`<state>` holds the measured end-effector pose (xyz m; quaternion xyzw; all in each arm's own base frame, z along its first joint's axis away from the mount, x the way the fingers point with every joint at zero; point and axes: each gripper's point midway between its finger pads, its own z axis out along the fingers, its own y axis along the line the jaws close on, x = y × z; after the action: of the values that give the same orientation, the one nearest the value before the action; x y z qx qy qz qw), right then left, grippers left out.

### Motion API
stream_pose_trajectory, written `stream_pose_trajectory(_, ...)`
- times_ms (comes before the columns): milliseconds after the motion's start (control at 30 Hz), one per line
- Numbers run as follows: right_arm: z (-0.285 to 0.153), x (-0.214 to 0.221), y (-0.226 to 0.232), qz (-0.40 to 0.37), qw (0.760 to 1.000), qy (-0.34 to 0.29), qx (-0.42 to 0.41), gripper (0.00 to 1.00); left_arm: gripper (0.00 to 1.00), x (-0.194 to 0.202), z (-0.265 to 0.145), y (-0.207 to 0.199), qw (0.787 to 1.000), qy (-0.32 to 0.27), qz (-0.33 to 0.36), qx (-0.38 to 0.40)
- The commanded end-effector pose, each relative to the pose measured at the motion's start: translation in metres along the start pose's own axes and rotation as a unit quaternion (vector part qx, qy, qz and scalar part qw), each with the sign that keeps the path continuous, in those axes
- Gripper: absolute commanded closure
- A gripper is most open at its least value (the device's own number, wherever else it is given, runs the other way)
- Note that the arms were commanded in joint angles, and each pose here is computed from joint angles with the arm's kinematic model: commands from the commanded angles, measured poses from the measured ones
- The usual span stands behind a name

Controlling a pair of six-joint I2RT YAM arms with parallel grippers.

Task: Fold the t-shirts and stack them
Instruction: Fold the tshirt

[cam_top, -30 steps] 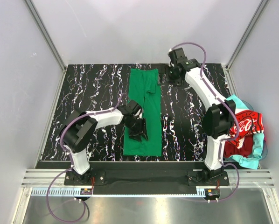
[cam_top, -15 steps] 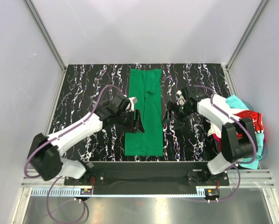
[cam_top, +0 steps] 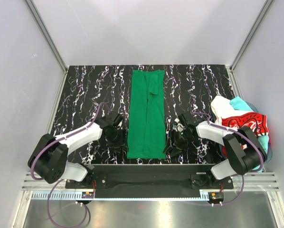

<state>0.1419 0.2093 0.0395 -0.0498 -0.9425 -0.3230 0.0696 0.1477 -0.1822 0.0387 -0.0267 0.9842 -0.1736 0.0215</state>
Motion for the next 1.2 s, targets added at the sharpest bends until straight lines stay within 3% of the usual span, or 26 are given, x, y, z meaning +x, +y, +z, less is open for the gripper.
stream_pose_trajectory(0, 0.012, 0.001, 0.008, 0.012, 1.000, 0.007, -0.027, 0.47, 0.45, -0.004, 0.009, 0.000, 1.000, -0.005, 0.005, 0.018)
stream_pose_trajectory(633, 0.034, 0.003, -0.012, 0.027, 1.000, 0.011, -0.003, 0.52, 0.41, 0.006, 0.022, -0.005, 0.998, 0.005, -0.014, 0.068)
stream_pose_trajectory(833, 0.038, 0.004, -0.015, 0.032, 0.999, 0.012, -0.001, 0.61, 0.43, 0.018, 0.031, 0.000, 0.997, 0.029, -0.024, 0.071)
stream_pose_trajectory(933, 0.040, 0.006, -0.018, 0.039, 0.999, 0.013, -0.001, 0.69, 0.51, 0.023, 0.033, 0.000, 0.996, 0.033, -0.030, 0.080)
stream_pose_trajectory(967, 0.040, 0.006, -0.017, 0.040, 0.999, 0.012, -0.003, 0.74, 0.59, 0.027, 0.035, 0.003, 0.996, 0.038, -0.035, 0.078)
stream_pose_trajectory(1033, 0.041, 0.009, -0.020, 0.046, 0.999, 0.014, -0.002, 0.94, 0.69, 0.031, 0.037, 0.003, 0.994, 0.048, -0.038, 0.087)
stream_pose_trajectory(1067, 0.042, 0.009, -0.020, 0.046, 0.999, 0.013, -0.005, 0.99, 0.83, 0.033, 0.041, 0.004, 0.994, 0.054, -0.040, 0.089)
stream_pose_trajectory(1133, 0.043, 0.014, -0.025, 0.051, 0.999, 0.018, -0.002, 1.00, 0.98, 0.035, 0.044, 0.005, 0.993, 0.058, -0.043, 0.093)
stream_pose_trajectory(1167, 0.043, 0.015, -0.025, 0.052, 0.998, 0.018, -0.003, 1.00, 1.00, 0.039, 0.046, 0.008, 0.993, 0.063, -0.050, 0.090)
